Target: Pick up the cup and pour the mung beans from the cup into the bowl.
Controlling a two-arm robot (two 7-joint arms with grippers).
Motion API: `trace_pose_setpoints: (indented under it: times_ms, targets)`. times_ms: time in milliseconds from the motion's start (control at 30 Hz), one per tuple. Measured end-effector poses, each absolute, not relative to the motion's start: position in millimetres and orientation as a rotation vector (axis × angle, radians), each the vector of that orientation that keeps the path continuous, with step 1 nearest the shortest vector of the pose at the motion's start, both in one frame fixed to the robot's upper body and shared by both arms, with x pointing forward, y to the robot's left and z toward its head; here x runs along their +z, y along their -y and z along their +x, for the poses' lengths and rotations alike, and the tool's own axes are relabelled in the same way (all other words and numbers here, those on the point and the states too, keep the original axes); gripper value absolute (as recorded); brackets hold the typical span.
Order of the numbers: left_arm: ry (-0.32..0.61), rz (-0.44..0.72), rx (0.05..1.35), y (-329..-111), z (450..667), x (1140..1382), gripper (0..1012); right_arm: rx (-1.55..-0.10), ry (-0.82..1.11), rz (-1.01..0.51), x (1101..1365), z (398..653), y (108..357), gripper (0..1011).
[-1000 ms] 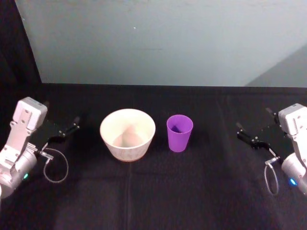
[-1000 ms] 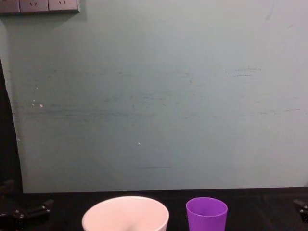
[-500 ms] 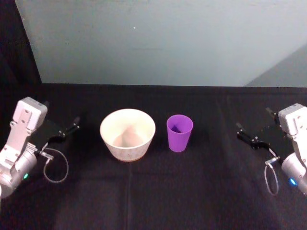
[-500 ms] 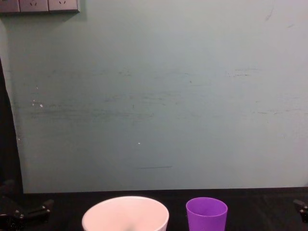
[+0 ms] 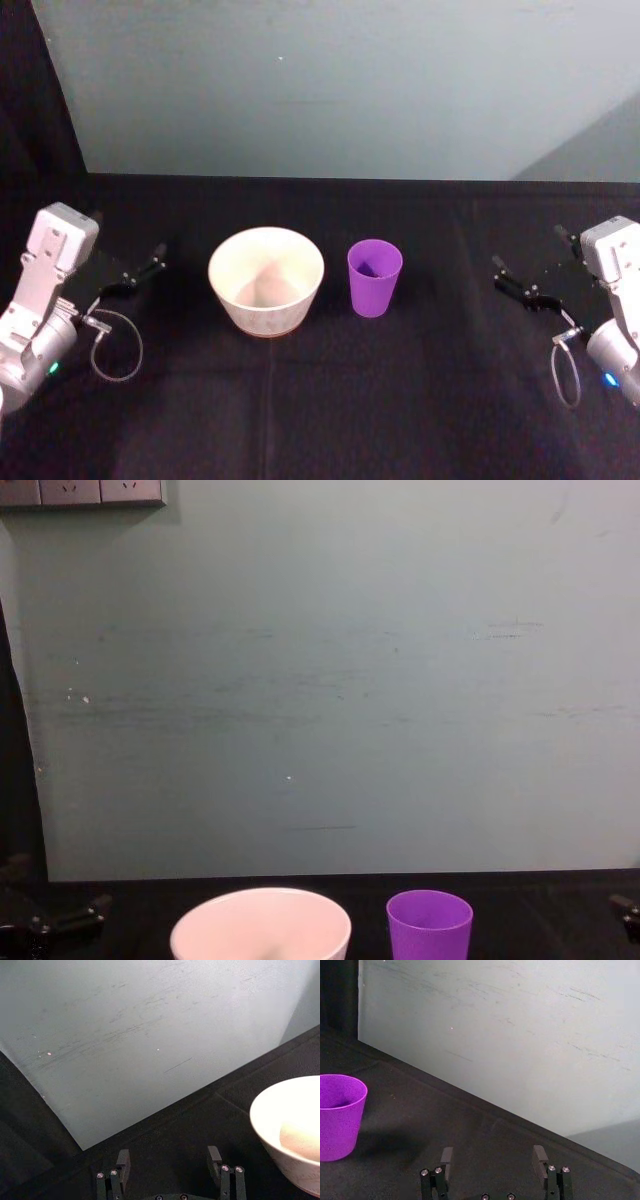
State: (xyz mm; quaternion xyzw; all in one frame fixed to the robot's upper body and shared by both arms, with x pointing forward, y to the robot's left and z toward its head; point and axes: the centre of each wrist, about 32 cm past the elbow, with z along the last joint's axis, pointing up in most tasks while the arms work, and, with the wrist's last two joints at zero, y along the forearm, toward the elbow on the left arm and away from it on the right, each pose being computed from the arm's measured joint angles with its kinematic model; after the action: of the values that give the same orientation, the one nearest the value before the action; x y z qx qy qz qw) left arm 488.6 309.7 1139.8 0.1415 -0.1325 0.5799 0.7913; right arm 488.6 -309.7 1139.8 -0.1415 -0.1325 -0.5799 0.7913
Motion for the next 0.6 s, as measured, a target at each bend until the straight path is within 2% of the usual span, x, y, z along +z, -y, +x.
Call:
trace_pose_setpoints:
  times_ms: [600]
  targets:
    - [0.285,0.304,1.248,-309.7,488.6,1139.8,1011,-1.227,0.263,-0.297,1136.4,485.9,306.0,1003]
